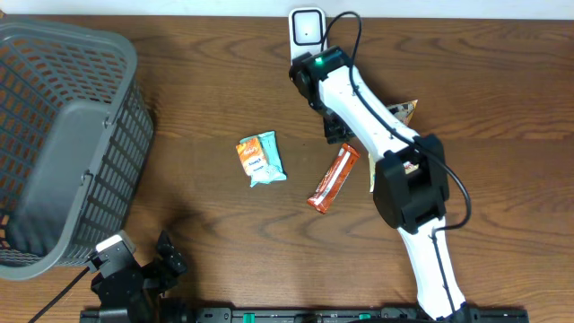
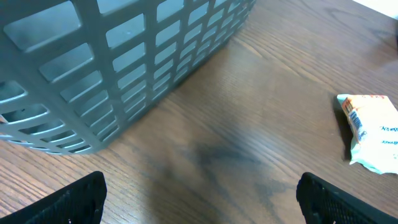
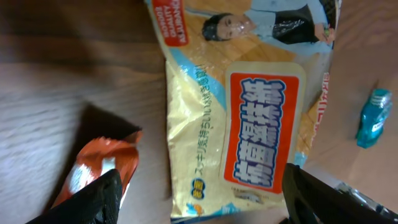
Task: Scan the item barcode
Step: 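Reach the right gripper to the yellow chip bag and grasp it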
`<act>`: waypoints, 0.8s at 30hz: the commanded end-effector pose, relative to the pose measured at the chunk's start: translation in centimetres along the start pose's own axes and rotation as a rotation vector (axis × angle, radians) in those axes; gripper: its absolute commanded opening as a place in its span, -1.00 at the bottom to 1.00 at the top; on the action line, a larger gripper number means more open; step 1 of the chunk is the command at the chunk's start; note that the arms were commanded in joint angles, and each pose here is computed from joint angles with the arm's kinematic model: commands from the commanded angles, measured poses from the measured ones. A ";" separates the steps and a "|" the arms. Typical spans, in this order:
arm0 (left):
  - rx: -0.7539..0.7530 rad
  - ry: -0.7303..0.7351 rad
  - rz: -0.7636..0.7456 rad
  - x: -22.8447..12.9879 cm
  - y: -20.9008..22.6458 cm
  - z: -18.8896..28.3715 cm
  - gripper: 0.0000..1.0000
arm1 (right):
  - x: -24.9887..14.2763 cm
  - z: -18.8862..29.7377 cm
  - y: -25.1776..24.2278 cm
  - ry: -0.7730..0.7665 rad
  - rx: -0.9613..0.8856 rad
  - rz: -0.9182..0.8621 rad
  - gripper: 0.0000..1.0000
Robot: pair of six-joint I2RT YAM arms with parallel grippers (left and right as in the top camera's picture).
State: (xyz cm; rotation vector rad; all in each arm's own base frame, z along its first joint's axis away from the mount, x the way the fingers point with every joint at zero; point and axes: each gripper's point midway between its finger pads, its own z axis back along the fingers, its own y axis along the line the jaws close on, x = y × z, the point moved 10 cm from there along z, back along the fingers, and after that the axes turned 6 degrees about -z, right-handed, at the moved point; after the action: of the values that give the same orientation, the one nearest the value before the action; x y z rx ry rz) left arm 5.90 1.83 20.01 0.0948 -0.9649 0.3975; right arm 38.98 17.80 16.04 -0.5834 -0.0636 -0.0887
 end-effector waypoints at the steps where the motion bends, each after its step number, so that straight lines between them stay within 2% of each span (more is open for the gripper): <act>1: 0.008 -0.002 0.003 0.0 0.1 0.0 0.95 | 0.6 -0.4 -0.6 -0.049 -0.075 -0.047 0.60; 7: 0.008 -0.002 0.003 0.0 0.1 0.0 0.95 | 1.2 -1.4 -1.0 -0.044 -0.112 -0.052 0.68; 14: 0.008 -0.002 0.003 0.0 0.1 0.0 0.95 | 1.1 -4.4 -1.7 0.065 -0.096 -0.068 0.70; 21: 0.008 -0.002 0.003 0.0 0.1 0.0 0.96 | -1.7 -10.5 0.2 0.213 -0.041 0.016 0.77; 24: 0.008 -0.002 0.003 0.0 0.1 0.0 0.96 | -2.9 -12.3 0.8 0.227 -0.050 0.028 0.87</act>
State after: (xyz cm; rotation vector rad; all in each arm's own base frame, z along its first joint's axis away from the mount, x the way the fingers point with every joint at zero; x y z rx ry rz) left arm 5.91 1.83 20.02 0.0944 -0.9653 0.3974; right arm 38.61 12.01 9.82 -0.6610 0.0265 -0.1563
